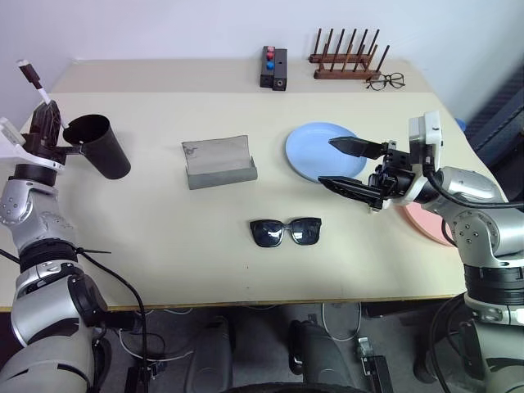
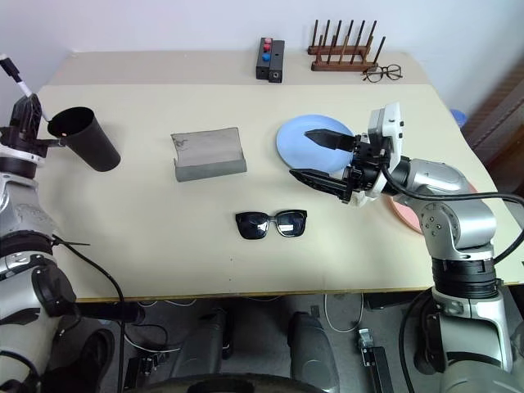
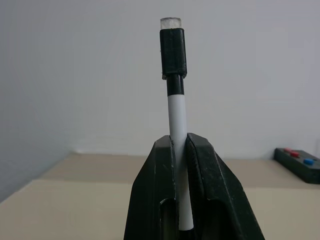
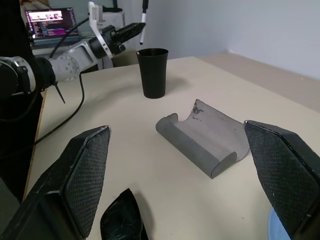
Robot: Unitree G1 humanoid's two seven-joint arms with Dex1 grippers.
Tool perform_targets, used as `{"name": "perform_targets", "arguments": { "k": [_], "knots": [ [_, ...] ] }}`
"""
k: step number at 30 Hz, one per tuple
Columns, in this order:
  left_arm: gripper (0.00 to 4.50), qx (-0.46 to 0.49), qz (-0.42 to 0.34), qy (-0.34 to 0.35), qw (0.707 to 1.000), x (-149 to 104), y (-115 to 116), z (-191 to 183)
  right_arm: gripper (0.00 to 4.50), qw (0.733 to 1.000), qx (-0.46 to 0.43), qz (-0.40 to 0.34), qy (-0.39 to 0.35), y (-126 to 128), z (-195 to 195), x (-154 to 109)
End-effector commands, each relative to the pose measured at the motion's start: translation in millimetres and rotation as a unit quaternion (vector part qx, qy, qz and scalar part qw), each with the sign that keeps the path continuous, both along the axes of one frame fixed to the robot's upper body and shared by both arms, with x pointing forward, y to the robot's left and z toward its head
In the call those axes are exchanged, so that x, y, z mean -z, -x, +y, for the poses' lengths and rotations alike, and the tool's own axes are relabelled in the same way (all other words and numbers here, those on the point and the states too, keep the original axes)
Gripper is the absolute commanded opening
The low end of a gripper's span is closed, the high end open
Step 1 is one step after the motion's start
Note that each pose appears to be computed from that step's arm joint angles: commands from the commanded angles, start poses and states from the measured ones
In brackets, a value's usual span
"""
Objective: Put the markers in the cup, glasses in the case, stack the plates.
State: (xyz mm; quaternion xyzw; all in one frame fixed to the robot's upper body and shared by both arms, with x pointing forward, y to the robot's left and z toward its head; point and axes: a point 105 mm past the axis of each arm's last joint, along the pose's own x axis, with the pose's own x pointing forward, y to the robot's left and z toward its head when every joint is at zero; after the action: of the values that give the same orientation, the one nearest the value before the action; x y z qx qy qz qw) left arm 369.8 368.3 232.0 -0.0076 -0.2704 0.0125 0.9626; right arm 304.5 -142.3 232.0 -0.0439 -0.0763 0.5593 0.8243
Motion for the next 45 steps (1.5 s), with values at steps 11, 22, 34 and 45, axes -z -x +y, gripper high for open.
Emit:
{"name": "perform_targets", "arguments": {
  "k": [11,22,34,45],
  "knots": [
    [0.04,-0.025,-0.011,-0.013,1.000,-8.6,-0.4,4.7,4.36,0.999,-0.001,-0.033,-0.003,5.5,-0.3,-16.3],
    [0.04,-0.018,-0.003,0.001,1.000,-4.3,-4.8,3.0,4.36,0.999,0.000,-0.037,-0.003,6.8,-0.3,-17.6],
    [4.17,-0.008,-0.011,0.003,1.000,-5.6,-5.2,-0.5,4.36,0.999,0.002,-0.038,-0.003,7.0,-2.0,-18.3],
    [4.46,0.031,-0.023,0.040,0.998,-27.7,-4.1,-1.8,4.36,0.999,0.005,-0.035,-0.002,5.0,-3.2,-17.1]
  ]
}}
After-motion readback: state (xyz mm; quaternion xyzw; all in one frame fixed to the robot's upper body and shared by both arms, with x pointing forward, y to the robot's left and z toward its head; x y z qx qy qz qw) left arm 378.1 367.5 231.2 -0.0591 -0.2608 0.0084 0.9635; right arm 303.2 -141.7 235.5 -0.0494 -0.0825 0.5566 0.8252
